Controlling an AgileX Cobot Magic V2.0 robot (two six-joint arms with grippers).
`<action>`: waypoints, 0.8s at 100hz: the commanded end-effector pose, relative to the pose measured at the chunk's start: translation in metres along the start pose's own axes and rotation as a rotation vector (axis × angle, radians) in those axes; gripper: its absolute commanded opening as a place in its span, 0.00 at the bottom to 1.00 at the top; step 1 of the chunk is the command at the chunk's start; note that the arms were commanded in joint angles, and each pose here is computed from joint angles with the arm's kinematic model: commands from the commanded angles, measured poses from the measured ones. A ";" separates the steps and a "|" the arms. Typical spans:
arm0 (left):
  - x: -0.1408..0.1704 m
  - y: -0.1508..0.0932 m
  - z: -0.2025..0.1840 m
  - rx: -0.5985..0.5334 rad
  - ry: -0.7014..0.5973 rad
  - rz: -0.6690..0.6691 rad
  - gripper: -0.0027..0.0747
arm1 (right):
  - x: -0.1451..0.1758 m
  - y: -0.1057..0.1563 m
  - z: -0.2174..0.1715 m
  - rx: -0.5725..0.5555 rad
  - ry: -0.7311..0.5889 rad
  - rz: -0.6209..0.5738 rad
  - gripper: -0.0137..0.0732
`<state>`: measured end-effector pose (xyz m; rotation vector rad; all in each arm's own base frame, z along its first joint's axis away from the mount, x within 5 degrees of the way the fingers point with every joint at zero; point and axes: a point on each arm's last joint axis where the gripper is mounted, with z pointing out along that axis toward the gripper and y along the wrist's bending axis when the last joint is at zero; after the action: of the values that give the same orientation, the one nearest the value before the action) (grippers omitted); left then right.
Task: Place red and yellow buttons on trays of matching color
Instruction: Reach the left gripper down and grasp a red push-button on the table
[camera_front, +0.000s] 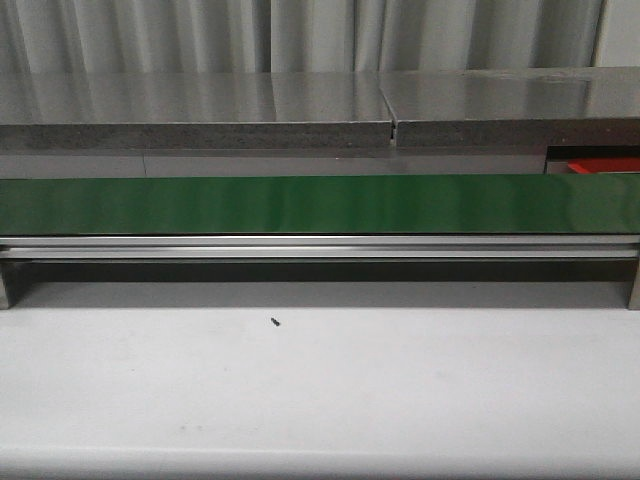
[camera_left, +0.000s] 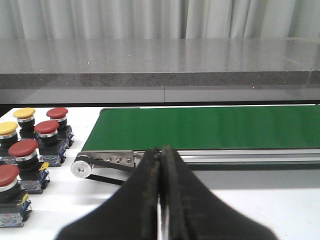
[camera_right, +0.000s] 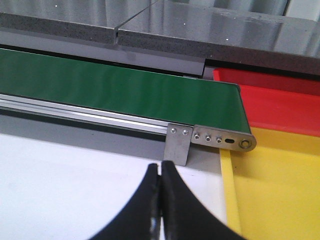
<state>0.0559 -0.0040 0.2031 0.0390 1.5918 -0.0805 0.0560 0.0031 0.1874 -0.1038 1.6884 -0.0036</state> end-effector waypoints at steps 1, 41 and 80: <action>-0.006 -0.001 -0.003 0.013 -0.108 -0.008 0.01 | -0.008 0.000 -0.001 0.006 -0.094 -0.010 0.02; -0.013 -0.001 -0.004 0.013 -0.130 -0.008 0.01 | -0.008 0.000 -0.001 0.006 -0.094 -0.010 0.02; -0.084 -0.004 -0.003 0.014 0.055 -0.099 0.01 | -0.008 0.000 -0.001 0.006 -0.094 -0.010 0.02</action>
<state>0.0500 -0.0042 0.2585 -0.0120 1.6146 -0.1419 0.0560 0.0031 0.1874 -0.1038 1.6884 -0.0036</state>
